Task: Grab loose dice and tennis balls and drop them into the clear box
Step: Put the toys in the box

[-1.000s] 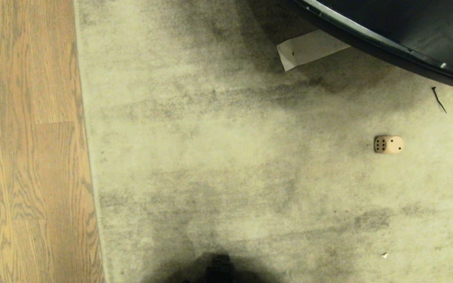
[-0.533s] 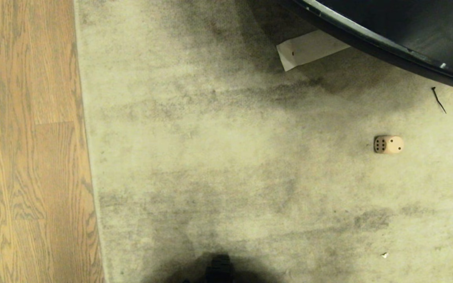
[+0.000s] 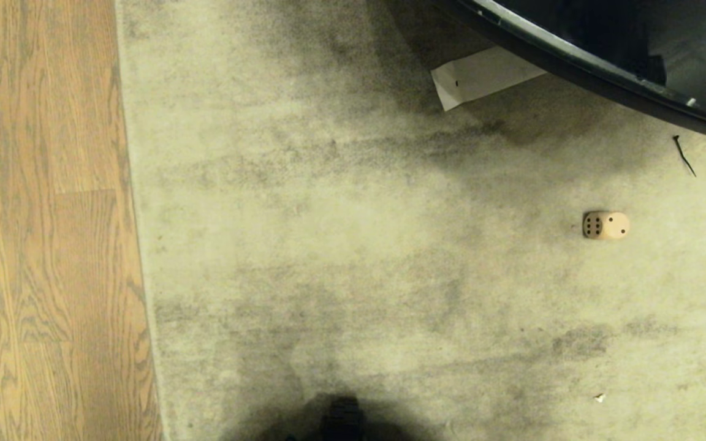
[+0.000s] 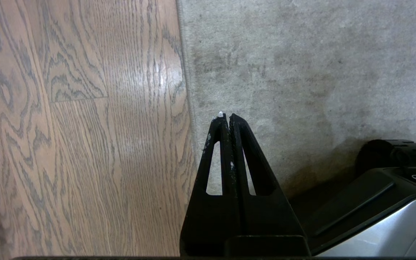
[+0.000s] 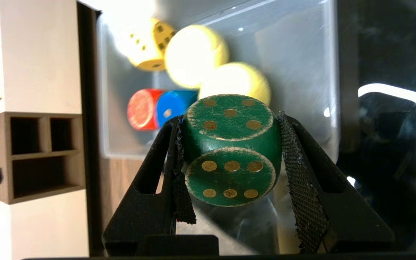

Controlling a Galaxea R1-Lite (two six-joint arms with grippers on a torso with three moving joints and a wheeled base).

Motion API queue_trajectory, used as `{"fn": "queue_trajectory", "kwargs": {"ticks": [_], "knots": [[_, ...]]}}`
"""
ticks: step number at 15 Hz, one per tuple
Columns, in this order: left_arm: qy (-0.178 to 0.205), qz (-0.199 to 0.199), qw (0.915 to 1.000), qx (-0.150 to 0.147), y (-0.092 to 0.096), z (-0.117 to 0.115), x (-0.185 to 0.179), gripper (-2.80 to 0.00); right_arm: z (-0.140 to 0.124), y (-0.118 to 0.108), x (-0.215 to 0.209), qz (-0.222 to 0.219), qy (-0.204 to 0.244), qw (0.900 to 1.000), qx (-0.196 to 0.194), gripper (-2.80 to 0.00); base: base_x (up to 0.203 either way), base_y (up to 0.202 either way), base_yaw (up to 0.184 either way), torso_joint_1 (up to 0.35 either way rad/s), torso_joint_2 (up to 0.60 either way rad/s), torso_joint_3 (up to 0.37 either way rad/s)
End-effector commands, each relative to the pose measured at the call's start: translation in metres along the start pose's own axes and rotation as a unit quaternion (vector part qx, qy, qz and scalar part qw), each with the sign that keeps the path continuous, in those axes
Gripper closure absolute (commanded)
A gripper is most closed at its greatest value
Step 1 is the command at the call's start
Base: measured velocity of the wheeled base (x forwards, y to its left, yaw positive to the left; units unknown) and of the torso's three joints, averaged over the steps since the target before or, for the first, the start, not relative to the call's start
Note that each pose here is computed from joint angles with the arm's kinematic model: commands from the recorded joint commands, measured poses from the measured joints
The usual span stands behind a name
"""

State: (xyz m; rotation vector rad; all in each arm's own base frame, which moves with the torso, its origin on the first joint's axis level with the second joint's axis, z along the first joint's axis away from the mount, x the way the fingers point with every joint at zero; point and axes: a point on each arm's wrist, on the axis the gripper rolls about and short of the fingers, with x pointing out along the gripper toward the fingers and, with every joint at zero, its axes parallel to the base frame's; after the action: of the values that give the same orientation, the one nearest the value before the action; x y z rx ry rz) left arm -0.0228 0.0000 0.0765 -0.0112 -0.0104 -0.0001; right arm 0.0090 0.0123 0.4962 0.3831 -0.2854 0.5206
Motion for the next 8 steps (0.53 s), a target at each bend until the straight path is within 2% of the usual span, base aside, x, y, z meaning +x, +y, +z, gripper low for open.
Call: {"fn": "queue_trajectory", "kwargs": {"ticks": [1, 8], "knots": [[0.001, 0.000, 1.0000, -0.001, 0.0000, -0.0008, 0.0002, 0.00, 0.0007, -0.0170, 0.0172, -0.005, 0.006, 1.000, 0.006, 0.00, 0.000, 0.000, 0.000, 0.000, 0.00, 0.000], [0.001, 0.000, 1.0000, -0.001, 0.0000, -0.0008, 0.0002, 0.00, 0.0025, -0.0209, 0.0224, 0.000, 0.002, 1.000, 0.001, 0.00, 0.000, 0.000, 0.000, 0.000, 0.00, 0.000]]}}
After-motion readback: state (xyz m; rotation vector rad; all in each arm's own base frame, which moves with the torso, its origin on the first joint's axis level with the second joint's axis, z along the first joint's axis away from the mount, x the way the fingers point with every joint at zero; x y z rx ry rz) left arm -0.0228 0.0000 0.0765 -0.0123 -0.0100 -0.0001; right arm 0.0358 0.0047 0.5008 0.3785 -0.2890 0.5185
